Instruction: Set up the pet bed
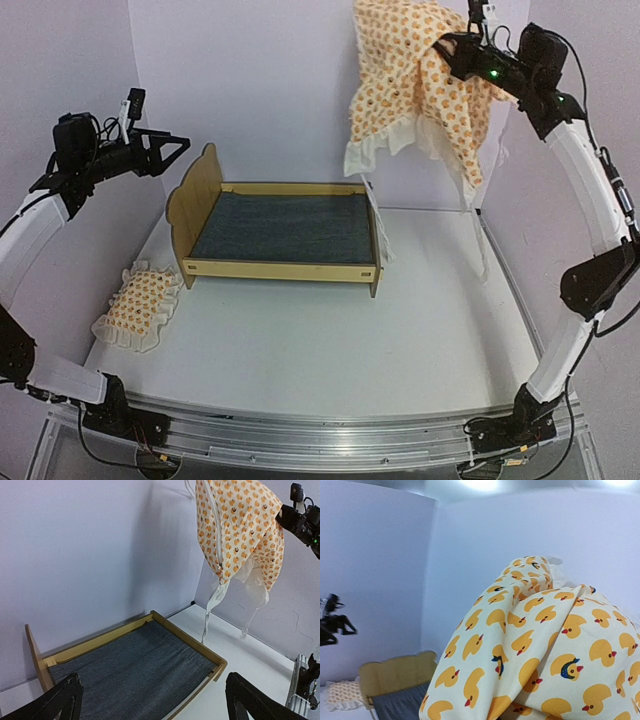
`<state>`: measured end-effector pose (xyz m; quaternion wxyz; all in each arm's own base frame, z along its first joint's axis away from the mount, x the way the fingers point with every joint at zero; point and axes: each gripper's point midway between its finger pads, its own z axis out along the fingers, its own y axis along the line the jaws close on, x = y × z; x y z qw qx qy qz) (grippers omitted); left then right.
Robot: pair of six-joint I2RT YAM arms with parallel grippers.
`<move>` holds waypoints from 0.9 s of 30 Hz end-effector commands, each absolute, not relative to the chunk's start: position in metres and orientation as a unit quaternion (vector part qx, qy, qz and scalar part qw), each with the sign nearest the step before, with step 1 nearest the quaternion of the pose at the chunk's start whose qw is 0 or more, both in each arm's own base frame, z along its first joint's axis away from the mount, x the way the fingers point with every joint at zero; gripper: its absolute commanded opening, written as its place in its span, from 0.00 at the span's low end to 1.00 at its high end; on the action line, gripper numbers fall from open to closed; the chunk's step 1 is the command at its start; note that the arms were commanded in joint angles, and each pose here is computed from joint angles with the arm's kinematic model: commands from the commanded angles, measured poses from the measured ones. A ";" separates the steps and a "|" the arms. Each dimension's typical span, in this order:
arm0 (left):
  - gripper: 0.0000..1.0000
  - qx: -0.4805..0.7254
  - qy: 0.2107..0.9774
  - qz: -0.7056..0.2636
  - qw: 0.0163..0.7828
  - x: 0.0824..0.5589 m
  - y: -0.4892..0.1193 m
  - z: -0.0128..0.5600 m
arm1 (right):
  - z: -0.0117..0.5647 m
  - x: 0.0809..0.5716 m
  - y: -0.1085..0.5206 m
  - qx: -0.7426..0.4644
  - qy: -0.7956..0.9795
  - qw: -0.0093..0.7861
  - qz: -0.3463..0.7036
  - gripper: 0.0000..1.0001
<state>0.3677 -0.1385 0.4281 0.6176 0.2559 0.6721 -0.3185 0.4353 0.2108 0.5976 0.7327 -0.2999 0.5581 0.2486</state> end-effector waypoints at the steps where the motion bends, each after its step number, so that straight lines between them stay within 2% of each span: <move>1: 0.99 0.273 0.678 -0.347 0.588 0.363 -0.156 0.424 | 0.576 0.433 0.300 -0.358 0.500 0.694 0.374 0.00; 3: 0.99 0.259 0.700 -0.364 0.557 0.366 -0.162 0.408 | 0.557 0.444 0.331 -0.351 0.507 0.690 0.379 0.00; 7: 0.99 0.230 0.737 -0.404 0.491 0.371 -0.179 0.375 | 0.471 0.493 0.382 -0.332 0.570 0.642 0.391 0.00; 12: 1.00 0.174 0.779 -0.403 0.448 0.392 -0.176 0.343 | 0.371 0.553 0.397 -0.252 0.670 0.629 0.302 0.00; 16: 0.99 0.168 0.806 -0.381 0.420 0.403 -0.189 0.325 | 0.333 0.551 0.428 -0.254 0.692 0.626 0.255 0.00; 23: 0.99 0.175 0.864 -0.354 0.311 0.371 -0.244 0.260 | 0.308 0.538 0.456 -0.237 0.718 0.618 0.218 0.01; 24: 0.99 0.170 0.873 -0.346 0.299 0.368 -0.247 0.249 | 0.306 0.535 0.459 -0.240 0.719 0.614 0.220 0.07; 25: 0.99 0.169 0.880 -0.339 0.286 0.366 -0.251 0.238 | 0.307 0.531 0.461 -0.242 0.722 0.608 0.225 0.24; 27: 0.99 0.176 0.891 -0.322 0.266 0.361 -0.259 0.221 | 0.311 0.523 0.458 -0.244 0.729 0.597 0.230 0.69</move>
